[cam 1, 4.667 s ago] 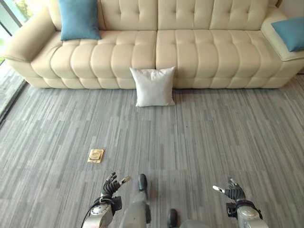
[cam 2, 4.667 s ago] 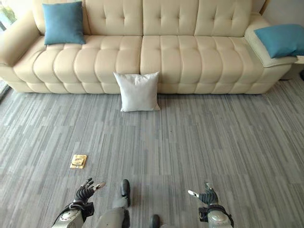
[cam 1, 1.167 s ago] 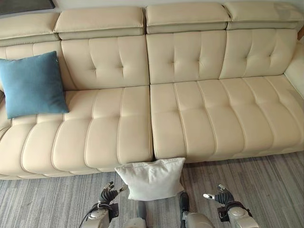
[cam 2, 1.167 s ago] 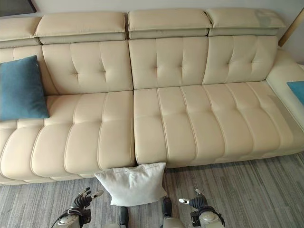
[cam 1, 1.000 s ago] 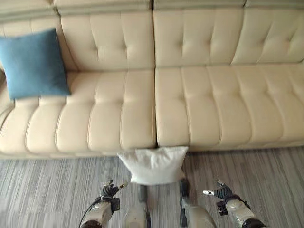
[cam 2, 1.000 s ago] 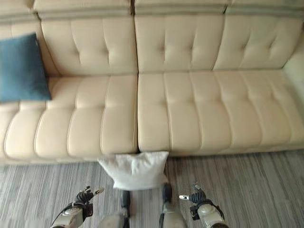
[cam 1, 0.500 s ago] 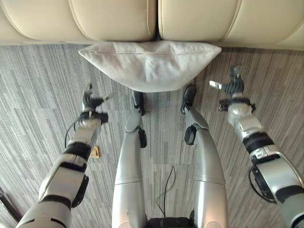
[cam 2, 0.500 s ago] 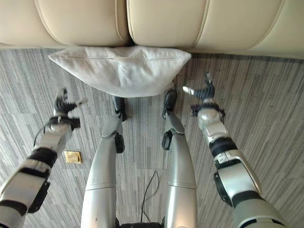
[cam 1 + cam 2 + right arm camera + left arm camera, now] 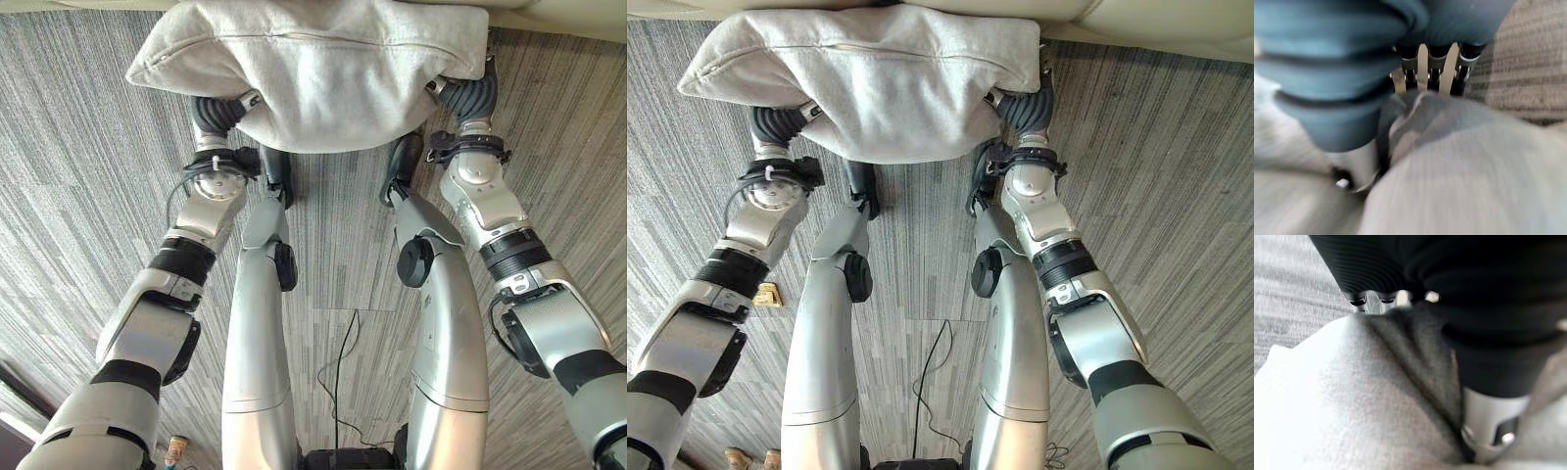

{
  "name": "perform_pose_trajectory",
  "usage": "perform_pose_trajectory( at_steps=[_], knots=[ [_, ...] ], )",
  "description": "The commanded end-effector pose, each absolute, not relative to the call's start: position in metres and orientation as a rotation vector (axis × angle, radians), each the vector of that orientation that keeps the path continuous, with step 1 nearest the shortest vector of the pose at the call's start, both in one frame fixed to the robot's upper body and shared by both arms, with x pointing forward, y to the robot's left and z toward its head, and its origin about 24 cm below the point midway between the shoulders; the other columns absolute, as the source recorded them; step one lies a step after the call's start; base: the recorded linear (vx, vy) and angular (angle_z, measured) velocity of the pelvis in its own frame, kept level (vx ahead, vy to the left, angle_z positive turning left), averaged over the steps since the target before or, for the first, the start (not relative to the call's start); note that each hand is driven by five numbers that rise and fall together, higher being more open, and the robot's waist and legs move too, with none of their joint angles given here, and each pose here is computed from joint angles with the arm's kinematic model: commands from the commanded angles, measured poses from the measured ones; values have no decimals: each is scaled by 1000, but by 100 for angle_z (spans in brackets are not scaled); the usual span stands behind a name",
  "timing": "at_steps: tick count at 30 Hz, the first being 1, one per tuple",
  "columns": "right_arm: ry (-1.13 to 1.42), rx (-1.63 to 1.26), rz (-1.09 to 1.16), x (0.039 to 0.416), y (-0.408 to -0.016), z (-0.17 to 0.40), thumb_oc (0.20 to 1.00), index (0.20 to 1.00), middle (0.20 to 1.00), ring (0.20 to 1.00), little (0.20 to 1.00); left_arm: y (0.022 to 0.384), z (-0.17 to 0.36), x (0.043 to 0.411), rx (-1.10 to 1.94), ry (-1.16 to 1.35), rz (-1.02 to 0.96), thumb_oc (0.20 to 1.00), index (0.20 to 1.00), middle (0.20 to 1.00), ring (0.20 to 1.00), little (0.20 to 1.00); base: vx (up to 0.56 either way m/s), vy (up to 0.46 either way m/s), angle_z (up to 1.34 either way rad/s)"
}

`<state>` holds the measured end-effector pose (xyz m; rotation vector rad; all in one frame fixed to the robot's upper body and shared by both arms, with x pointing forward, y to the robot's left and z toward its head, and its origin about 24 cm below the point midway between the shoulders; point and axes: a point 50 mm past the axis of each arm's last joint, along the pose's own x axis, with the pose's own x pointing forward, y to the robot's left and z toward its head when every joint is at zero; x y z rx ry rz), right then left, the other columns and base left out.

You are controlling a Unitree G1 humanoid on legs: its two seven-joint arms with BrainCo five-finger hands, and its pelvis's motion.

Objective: Pick up all the scattered cushions and arrange them neatly on the sofa.

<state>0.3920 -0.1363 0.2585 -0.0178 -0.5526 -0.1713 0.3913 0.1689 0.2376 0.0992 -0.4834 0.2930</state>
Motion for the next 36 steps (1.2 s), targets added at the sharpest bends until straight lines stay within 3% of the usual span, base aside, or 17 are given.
perform_pose_trajectory(
  at_steps=[1,5,10,22,36],
  knots=[
    [-472,49,20,384,-95,214,200,200,200,200,200,83,194,381,-21,-388,-49,200,200,200,200,200,15,22,-5],
    [-408,182,54,384,-91,197,200,200,200,200,200,56,172,379,-119,-269,-141,200,200,200,200,200,1,11,-5],
    [-389,277,55,381,-98,188,200,200,200,200,200,54,170,374,-142,-280,-175,200,200,200,200,200,-18,21,-7],
    [-396,296,96,342,-115,151,200,200,200,200,200,86,160,342,-183,-371,-153,200,200,200,200,200,-25,22,0],
    [-240,154,51,281,-148,84,200,200,200,200,200,132,93,284,-176,-235,-48,200,200,200,200,200,167,105,-3]
  ],
)
